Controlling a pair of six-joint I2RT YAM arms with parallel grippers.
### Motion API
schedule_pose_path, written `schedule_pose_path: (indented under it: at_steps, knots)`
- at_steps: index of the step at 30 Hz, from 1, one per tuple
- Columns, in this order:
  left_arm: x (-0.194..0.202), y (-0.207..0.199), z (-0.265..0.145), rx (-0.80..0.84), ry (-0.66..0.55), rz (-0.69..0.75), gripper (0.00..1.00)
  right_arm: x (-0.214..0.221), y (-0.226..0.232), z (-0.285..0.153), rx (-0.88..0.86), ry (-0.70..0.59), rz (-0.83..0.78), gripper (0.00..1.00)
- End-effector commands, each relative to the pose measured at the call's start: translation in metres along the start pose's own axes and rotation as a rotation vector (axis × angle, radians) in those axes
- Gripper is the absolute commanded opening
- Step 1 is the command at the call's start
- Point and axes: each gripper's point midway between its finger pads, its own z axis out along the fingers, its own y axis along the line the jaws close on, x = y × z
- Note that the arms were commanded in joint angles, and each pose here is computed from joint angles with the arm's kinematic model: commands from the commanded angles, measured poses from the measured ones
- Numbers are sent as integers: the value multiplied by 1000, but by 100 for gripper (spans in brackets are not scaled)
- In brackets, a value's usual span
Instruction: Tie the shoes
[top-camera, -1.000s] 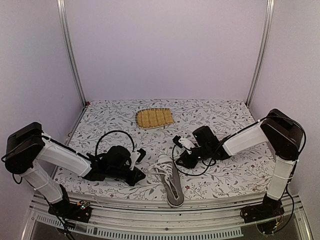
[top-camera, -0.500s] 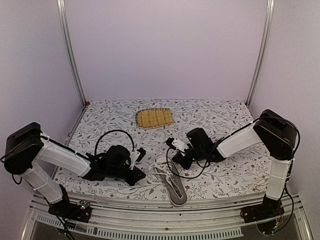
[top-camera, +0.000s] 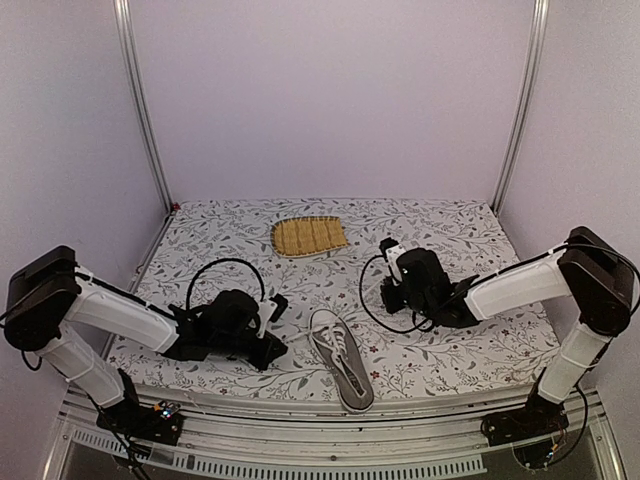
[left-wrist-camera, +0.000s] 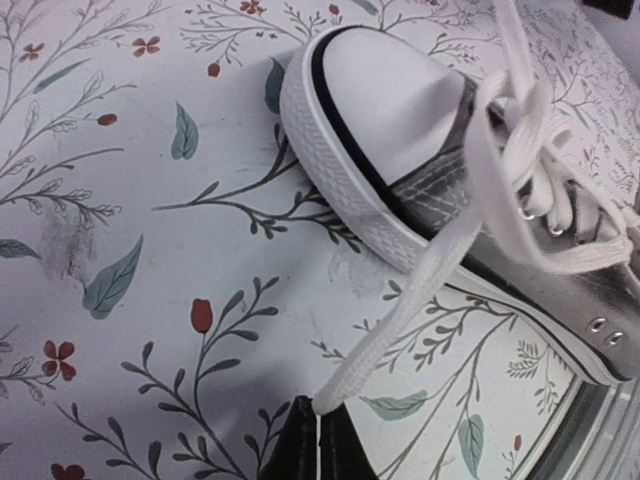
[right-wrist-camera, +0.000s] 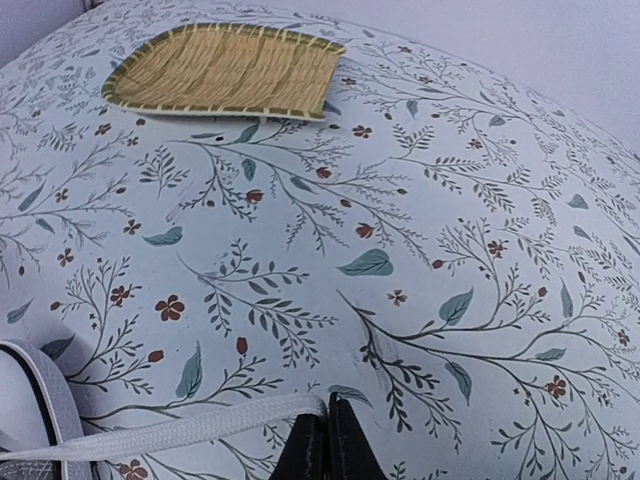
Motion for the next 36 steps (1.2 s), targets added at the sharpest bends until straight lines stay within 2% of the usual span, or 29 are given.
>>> schedule_pose_path:
  at_steps: [1, 9, 13, 15, 19, 24, 30, 36]
  knots:
    - [-8, 17, -11, -98, -24, -45, 0, -10, -46, -23, 210, -58, 154, 2]
    - [-8, 47, -40, -187, -93, -178, 0, -7, -99, -61, 304, -91, 319, 2]
    - [-10, 57, -53, -202, -117, -248, 0, -27, -100, -81, 238, -165, 357, 2]
    - [-21, 53, -57, -179, -141, -236, 0, -47, -79, -94, 79, -233, 350, 2]
    - [-54, 40, -60, -125, -181, -181, 0, -93, -19, -137, -322, -373, 205, 2]
    - [-97, 28, -52, -69, -213, -128, 0, -107, 59, -187, -656, -406, 43, 2]
    - [-162, 7, -39, 20, -264, -57, 0, -86, 163, -224, -934, -332, -104, 2]
    - [-203, -20, -24, 109, -269, 16, 0, -52, 253, -234, -1037, -247, -245, 2]
